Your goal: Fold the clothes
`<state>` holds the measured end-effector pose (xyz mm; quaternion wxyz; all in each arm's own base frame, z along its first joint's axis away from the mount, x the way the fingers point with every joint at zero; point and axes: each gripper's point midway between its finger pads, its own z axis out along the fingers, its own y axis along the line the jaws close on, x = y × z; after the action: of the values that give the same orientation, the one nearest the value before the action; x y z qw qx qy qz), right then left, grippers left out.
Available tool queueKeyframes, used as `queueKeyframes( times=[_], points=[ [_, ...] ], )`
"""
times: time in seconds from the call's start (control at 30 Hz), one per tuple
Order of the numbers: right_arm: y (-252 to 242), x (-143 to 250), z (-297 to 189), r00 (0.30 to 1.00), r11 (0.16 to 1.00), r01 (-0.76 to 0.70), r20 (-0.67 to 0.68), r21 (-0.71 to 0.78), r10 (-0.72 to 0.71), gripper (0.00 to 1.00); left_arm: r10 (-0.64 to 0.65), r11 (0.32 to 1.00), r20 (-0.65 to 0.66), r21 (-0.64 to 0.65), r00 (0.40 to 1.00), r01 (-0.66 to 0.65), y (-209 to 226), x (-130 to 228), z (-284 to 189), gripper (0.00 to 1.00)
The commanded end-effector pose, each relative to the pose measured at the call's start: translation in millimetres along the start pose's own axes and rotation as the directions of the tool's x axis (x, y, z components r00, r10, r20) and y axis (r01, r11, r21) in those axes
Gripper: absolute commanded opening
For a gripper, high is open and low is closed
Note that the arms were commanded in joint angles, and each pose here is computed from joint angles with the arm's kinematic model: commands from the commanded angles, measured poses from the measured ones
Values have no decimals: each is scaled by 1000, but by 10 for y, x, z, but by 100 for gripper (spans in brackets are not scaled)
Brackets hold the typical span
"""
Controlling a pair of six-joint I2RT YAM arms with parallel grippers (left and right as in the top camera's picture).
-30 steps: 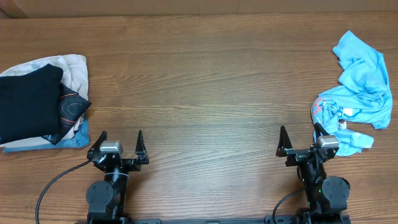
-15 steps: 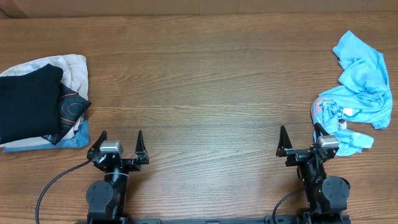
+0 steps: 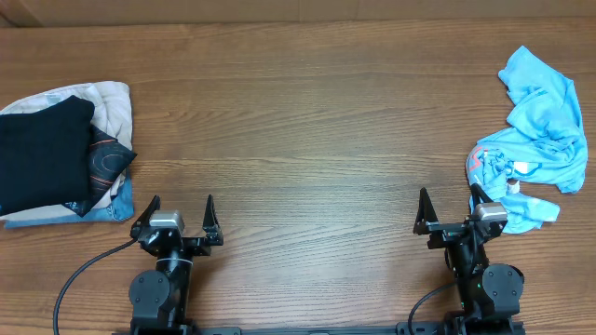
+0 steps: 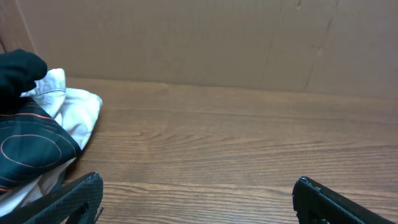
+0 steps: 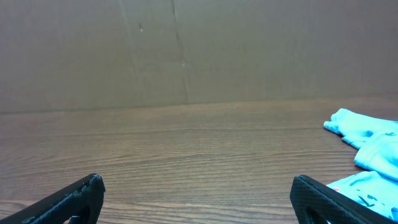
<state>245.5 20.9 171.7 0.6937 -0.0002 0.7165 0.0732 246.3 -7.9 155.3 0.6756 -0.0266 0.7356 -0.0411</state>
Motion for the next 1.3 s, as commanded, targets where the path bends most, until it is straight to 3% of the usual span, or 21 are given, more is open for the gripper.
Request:
queueKeyframes(
  times=[0.0,0.27,0.47,0.63,0.77,1.0,1.2,1.27],
  points=[
    [-17,11,2,999,999,-38,6,6,38,100,-23,1000,5,18,1000,22,-25,-5,-3,100],
    [-146,-279,-65,996,993,-77,48,94,73,100,-37,999,-13,13,999,37,-29,-106,-57,100],
    [-298,-759,-147,994,974,-84,81,209,68,100,2,1000,2,6,1000,-2,-49,-495,-168,100],
    [-349,-1029,-45,997,962,-69,-5,265,72,100,48,999,-24,4,999,-48,-79,-793,-126,100],
    [-353,-1123,168,986,957,-39,-144,286,84,100,56,998,-152,-8,987,-58,-76,-862,17,100],
    [-534,-984,575,899,934,29,-417,357,131,100,52,998,-392,-5,919,-59,-109,-900,295,100],
    [-829,-566,795,781,909,49,-583,414,224,100,47,999,-542,8,839,-51,-144,-823,474,100],
    [-1052,-336,775,731,868,30,-603,496,319,100,44,999,-583,6,811,-50,-135,-700,549,100]
  ],
)
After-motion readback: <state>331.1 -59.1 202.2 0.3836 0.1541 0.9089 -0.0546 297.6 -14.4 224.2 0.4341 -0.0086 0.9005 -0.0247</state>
